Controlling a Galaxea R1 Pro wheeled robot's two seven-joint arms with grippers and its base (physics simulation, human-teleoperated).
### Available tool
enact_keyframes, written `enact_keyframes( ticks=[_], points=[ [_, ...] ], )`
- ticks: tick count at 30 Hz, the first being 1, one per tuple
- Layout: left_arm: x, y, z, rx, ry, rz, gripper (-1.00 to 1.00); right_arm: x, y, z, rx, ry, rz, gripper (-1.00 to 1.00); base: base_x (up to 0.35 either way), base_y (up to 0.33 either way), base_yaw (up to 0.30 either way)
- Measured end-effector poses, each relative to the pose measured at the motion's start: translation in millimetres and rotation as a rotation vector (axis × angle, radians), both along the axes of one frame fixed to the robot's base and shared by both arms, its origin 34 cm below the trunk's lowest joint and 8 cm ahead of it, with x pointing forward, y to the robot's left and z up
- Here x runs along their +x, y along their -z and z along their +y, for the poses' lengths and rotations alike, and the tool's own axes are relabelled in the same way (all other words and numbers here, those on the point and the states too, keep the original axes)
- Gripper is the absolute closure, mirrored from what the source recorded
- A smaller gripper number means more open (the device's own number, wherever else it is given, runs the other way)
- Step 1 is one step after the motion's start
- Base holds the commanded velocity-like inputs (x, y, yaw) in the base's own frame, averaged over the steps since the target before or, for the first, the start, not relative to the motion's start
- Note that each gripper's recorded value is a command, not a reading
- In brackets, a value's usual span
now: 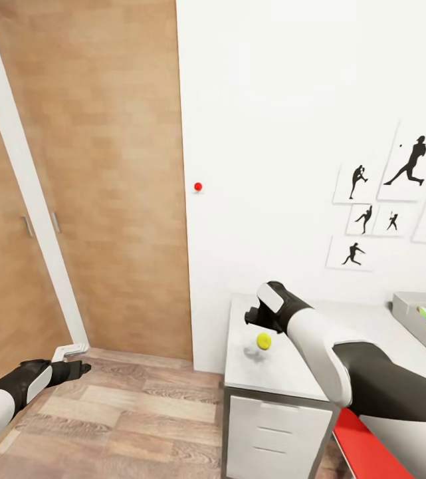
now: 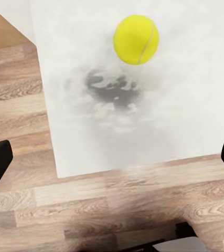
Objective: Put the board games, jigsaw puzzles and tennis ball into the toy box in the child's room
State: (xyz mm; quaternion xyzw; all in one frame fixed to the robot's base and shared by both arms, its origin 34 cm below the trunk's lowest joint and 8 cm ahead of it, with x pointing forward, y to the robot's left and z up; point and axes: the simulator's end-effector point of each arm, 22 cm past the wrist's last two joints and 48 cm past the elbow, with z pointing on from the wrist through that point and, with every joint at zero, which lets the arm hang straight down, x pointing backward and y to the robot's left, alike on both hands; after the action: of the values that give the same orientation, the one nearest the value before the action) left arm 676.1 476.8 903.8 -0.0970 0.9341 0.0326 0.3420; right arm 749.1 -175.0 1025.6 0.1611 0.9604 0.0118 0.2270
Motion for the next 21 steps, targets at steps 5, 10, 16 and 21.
enact_keyframes(
  ticks=[5,10,16,21],
  points=[
    [0,0,0,0.0,0.0,0.0,-1.0,-1,2,-10,-0.017,0.008,0.001,-1.0,0.124,0.073,0.0],
    [0,0,0,0.001,0.0,-0.001,-1.0,0,4,-30,-0.05,0.021,0.0,-1.0,0.189,0.161,0.0],
    [1,0,-1,0.001,0.001,-0.002,-1.0,-10,22,-57,-0.07,0.052,0.029,-1.0,0.068,0.044,0.0],
    [0,0,-1,0.0,0.001,-0.002,-1.0,-12,27,-68,-0.076,0.064,0.037,-1.0,0.011,0.007,0.0]
  ],
)
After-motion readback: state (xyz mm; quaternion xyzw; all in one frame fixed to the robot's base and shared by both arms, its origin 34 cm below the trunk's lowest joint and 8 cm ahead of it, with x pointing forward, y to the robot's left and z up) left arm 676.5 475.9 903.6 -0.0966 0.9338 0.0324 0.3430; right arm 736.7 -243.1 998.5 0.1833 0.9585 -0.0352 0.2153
